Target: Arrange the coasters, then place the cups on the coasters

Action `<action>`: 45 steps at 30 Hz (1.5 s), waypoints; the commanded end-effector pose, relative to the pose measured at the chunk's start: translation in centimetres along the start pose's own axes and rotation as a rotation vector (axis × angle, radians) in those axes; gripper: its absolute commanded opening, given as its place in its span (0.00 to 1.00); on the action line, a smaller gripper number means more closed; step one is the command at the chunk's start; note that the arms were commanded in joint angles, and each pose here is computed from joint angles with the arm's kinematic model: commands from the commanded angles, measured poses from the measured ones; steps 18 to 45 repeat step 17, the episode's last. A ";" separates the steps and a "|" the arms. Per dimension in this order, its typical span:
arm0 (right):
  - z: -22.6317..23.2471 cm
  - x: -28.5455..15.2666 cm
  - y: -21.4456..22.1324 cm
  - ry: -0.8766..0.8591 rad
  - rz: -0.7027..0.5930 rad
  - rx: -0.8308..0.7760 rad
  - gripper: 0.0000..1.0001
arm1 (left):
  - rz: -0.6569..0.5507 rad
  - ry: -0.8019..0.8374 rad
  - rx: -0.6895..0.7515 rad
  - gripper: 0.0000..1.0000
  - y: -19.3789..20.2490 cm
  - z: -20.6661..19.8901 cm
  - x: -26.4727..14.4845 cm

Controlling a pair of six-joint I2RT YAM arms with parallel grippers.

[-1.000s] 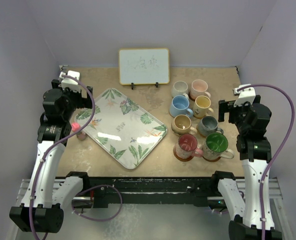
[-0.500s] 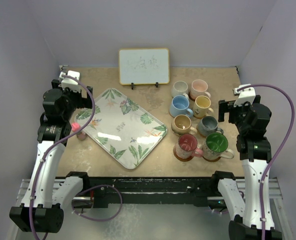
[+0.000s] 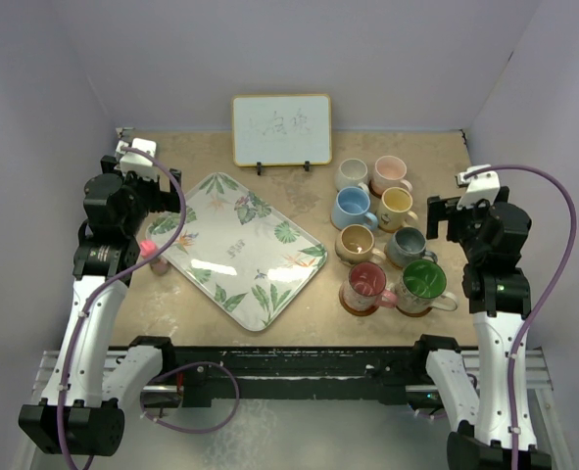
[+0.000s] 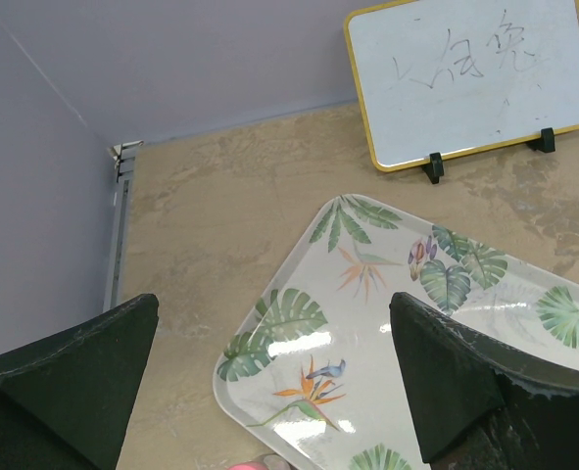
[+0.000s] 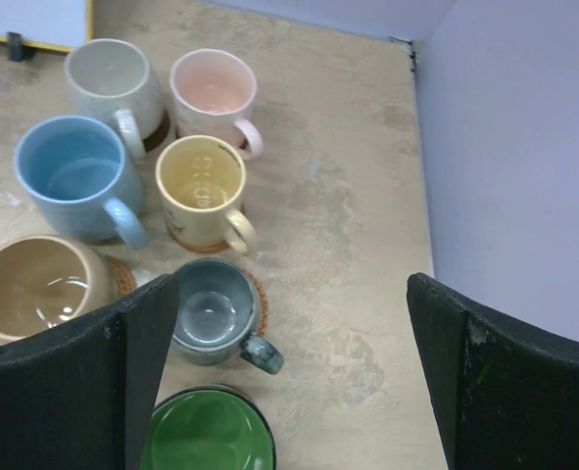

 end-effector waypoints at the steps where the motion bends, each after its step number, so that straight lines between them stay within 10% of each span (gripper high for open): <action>1: 0.5 -0.2 -1.1 -0.103 -0.089 -0.029 1.00 | -0.062 -0.007 0.016 0.98 -1.2 0.2 -0.2; 45: 0.0 0.0 -0.9 -0.037 -0.069 -0.025 1.00 | -0.069 -0.020 0.007 0.97 -1.2 0.3 -0.1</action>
Point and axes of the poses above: each gripper's point midway between its finger pads, its own x axis out along the fingers, its own z axis along the line the jaws close on, y = z × x, the point moved 10 cm from there along -x, back along the fingers, and after that the axes turned 13 degrees about -x, right-handed, at the moved point
